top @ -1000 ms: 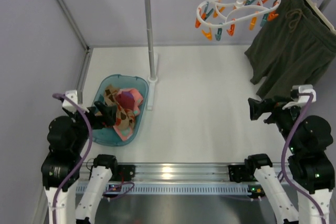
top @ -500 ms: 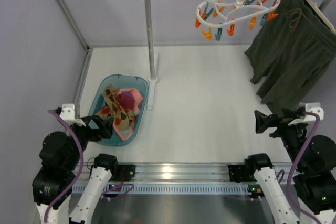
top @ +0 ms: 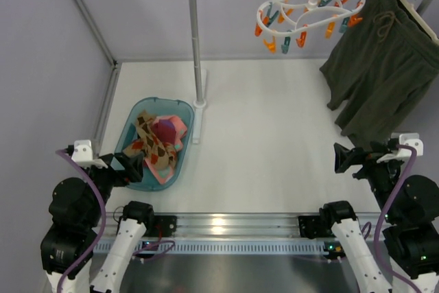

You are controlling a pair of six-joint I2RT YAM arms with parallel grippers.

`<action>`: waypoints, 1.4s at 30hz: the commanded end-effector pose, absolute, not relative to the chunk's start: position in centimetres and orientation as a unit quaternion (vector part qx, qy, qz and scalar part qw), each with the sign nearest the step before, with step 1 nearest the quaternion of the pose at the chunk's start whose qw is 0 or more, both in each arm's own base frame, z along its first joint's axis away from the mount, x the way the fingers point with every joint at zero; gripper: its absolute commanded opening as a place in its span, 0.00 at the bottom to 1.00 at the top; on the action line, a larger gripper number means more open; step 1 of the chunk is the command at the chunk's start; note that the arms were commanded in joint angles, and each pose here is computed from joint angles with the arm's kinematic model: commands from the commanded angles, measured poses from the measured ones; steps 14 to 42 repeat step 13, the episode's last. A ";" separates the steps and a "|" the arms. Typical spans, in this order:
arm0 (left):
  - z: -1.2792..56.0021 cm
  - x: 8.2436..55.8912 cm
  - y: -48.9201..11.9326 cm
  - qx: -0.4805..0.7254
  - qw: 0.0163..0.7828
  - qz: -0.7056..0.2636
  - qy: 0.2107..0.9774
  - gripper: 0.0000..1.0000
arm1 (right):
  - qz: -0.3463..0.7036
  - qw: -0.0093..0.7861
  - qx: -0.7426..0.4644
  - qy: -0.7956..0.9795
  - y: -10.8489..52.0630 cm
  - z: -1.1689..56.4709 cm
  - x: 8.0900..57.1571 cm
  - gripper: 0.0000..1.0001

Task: Remove the socks clipped to the hanger

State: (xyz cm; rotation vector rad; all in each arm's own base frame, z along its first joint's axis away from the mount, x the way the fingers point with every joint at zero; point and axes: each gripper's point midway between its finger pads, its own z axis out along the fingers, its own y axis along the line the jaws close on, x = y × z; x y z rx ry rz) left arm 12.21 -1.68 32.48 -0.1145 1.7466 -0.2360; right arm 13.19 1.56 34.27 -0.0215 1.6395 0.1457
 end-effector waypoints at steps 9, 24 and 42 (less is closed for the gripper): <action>33.9 11.8 -1.3 -0.057 0.652 -0.102 0.749 0.99 | 0.052 0.663 -0.011 0.746 1.3 33.4 13.9 0.99; 34.3 11.9 -1.3 -0.059 0.655 -0.103 0.746 0.99 | 0.051 0.662 -0.009 0.748 1.3 33.4 14.0 1.00; 34.3 11.9 -1.3 -0.059 0.655 -0.103 0.746 0.99 | 0.051 0.662 -0.009 0.748 1.3 33.4 14.0 1.00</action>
